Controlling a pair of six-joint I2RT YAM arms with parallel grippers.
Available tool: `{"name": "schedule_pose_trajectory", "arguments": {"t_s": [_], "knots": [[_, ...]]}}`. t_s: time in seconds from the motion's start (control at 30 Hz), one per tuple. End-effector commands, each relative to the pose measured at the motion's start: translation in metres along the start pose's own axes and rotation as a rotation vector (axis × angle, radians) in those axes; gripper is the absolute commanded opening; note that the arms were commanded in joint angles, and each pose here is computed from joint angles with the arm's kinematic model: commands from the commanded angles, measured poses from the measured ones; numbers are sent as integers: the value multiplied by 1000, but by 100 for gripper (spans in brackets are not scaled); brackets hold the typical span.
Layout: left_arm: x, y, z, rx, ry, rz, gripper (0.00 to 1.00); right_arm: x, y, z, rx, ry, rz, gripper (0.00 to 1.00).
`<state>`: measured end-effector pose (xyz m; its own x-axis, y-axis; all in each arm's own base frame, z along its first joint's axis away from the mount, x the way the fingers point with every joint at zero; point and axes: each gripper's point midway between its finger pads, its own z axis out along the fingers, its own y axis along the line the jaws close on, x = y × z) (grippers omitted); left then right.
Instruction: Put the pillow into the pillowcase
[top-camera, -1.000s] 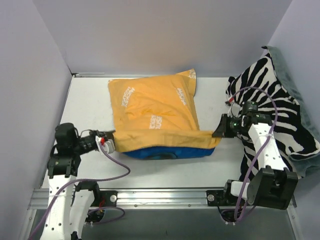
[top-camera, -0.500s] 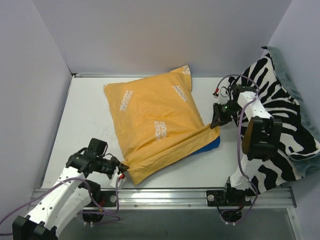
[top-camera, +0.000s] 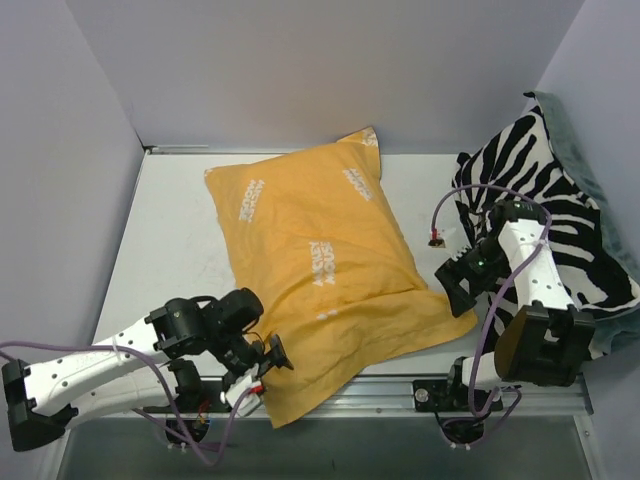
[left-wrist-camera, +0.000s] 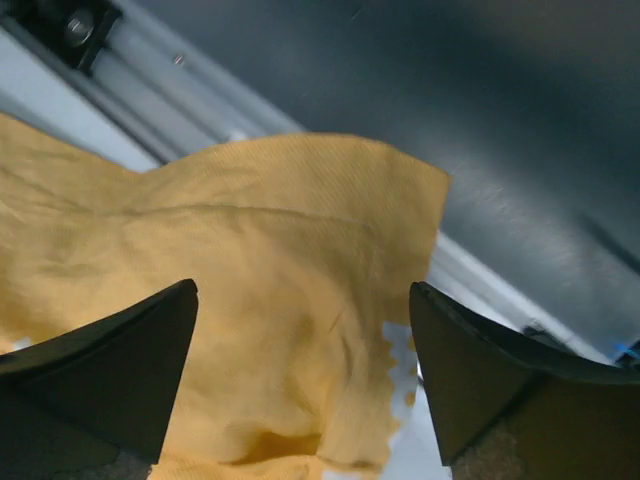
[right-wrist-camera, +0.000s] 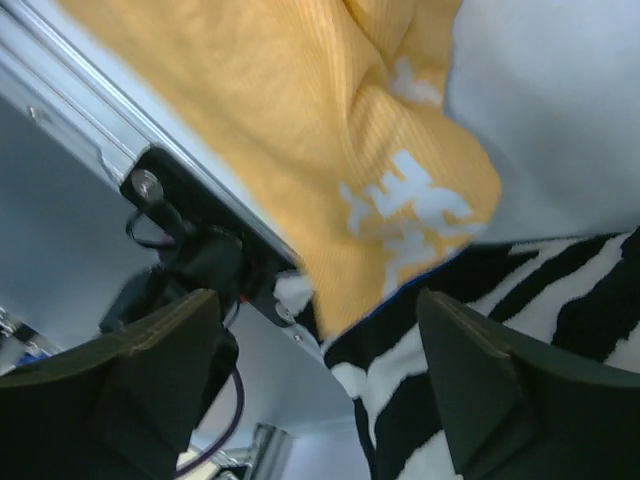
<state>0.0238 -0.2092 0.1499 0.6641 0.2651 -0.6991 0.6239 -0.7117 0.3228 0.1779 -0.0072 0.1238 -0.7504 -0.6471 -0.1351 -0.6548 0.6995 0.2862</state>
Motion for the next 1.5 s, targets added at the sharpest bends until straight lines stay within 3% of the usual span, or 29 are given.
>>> {"name": "schedule_pose_trajectory", "arguments": {"t_s": [0.0, 0.1, 0.23, 0.27, 0.37, 0.4, 0.47, 0.5, 0.6, 0.63, 0.73, 0.8, 0.83, 0.93, 1.03, 1.1, 1.17, 1.2, 1.33, 1.37, 1.43, 1.47], "knots": [[-31, -14, -1, 27, -10, -67, 98, 40, 12, -18, -22, 143, -196, 84], [-40, 32, -14, -193, 28, -139, 97, 7, 0, -34, 33, 11, -73, 84], [-19, 98, -43, -434, 15, -306, 97, -51, 10, -26, -131, -74, 162, 75], [8, 118, -68, -548, 6, -469, 97, -65, 16, -21, -176, -95, 194, 70], [66, 171, -104, -690, 4, -717, 92, -94, 20, 10, -182, -53, 256, 65], [114, 183, -114, -744, 75, -847, 88, -102, 17, 20, -166, -53, 253, 63], [144, 210, -134, -835, 117, -931, 82, -107, 25, 46, -182, 23, 271, 60], [182, 215, -133, -859, 174, -1006, 81, -113, 24, 55, -176, 25, 267, 59], [233, 216, -126, -866, 230, -1119, 75, -128, 16, 85, -152, 81, 276, 53], [248, 209, -130, -876, 250, -1169, 68, -132, 9, 98, -151, 110, 282, 50], [270, 180, -128, -860, 251, -1280, 65, -168, -30, 112, -56, 75, 287, 43], [264, 160, -126, -847, 267, -1281, 64, -211, -55, 99, 14, -22, 275, 41], [260, 152, -125, -835, 277, -1272, 65, -218, -70, 106, 51, -9, 284, 41], [229, 135, -124, -774, 267, -1198, 74, -274, -119, 73, 232, -149, 259, 40], [198, 125, -122, -688, 244, -1125, 79, -305, -164, 30, 473, -277, 178, 45], [189, 122, -124, -686, 242, -1118, 81, -314, -184, -1, 589, -348, 169, 55], [199, 127, -134, -743, 289, -1130, 82, -316, -173, -33, 586, -413, 150, 59], [224, 138, -156, -871, 382, -1128, 82, -313, -161, -37, 554, -424, 136, 59], [275, 176, -205, -1082, 465, -1147, 82, -277, -71, -47, 420, -427, 53, 59], [282, 194, -222, -1133, 483, -1109, 82, -257, -50, -16, 364, -346, 36, 58], [328, 197, -228, -1151, 588, -1137, 82, -231, -23, -3, 307, -306, 34, 56], [337, 212, -245, -1192, 607, -1121, 82, -205, -12, 22, 257, -223, 57, 55]]}}
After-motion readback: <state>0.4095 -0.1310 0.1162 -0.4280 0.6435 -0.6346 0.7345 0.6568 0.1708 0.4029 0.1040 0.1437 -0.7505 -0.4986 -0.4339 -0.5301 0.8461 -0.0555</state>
